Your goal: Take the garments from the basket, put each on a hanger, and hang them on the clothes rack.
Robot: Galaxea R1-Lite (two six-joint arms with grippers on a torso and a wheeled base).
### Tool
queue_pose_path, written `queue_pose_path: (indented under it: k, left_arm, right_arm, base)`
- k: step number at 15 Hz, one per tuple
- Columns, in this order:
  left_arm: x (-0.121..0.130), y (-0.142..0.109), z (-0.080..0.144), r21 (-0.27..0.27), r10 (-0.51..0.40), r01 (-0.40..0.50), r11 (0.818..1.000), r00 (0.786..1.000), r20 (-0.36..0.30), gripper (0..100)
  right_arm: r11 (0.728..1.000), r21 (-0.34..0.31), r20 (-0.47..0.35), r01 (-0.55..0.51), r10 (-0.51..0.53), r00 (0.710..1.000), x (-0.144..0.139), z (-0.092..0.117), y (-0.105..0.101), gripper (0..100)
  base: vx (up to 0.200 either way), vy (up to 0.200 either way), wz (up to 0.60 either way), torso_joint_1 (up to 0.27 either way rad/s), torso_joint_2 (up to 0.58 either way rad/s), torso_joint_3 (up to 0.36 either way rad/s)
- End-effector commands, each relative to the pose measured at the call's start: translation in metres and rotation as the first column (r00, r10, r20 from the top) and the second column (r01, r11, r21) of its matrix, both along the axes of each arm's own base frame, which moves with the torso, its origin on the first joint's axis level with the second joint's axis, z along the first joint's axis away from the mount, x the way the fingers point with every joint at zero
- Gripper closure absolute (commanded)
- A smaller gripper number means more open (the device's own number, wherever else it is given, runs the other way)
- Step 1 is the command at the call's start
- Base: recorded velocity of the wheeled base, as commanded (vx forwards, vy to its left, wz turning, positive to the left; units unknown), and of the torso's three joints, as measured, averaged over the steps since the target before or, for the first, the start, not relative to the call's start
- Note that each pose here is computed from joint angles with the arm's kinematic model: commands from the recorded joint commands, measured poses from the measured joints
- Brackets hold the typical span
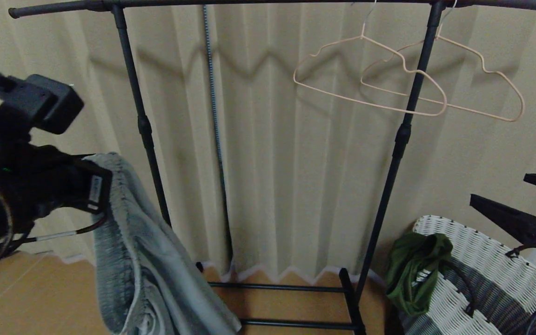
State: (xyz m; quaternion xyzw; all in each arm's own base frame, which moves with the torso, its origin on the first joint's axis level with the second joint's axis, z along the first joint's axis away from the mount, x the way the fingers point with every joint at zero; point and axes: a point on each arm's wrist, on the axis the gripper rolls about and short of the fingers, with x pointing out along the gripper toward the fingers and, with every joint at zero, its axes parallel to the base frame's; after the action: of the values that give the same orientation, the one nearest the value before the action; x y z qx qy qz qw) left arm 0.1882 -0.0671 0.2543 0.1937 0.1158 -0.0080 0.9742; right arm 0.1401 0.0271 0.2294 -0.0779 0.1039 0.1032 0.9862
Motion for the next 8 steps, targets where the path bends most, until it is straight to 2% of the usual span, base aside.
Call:
queue_pose_path:
  k: [1,4,6,8]
  left_arm:
    - [-0.037,0.037,0.002,-0.013,0.064,-0.063,0.998,0.996,0.064,100]
    - [-0.056,0.054,-0.009,-0.029,0.111,-0.109,0.994,0.992,0.065,100]
    - [-0.065,0.059,-0.013,-0.054,0.119,-0.115,0.992,0.990,0.073,100]
    - [-0.069,0.059,-0.017,-0.065,0.097,-0.093,0.994,0.993,0.069,100]
  right_arm:
    - [0.998,-0.018,-0.016,0.054,-0.054,0.998,0.002,-0.005,-0.003,0]
    - [0.988,-0.068,-0.033,0.141,-0.144,0.989,0.002,-0.012,-0.006,0]
    - [0.985,-0.107,-0.030,0.133,-0.137,0.990,0.002,-0.014,-0.006,0]
    - [0.985,-0.110,-0.035,0.131,-0.135,0.990,0.002,-0.015,-0.006,0]
  base:
    - [0.000,0.000,0.00,0.000,0.00,0.000]
    - [0.000,0.000,0.00,0.000,0.00,0.000]
    - [0.000,0.000,0.00,0.000,0.00,0.000]
    - [0.000,0.000,0.00,0.000,0.00,0.000]
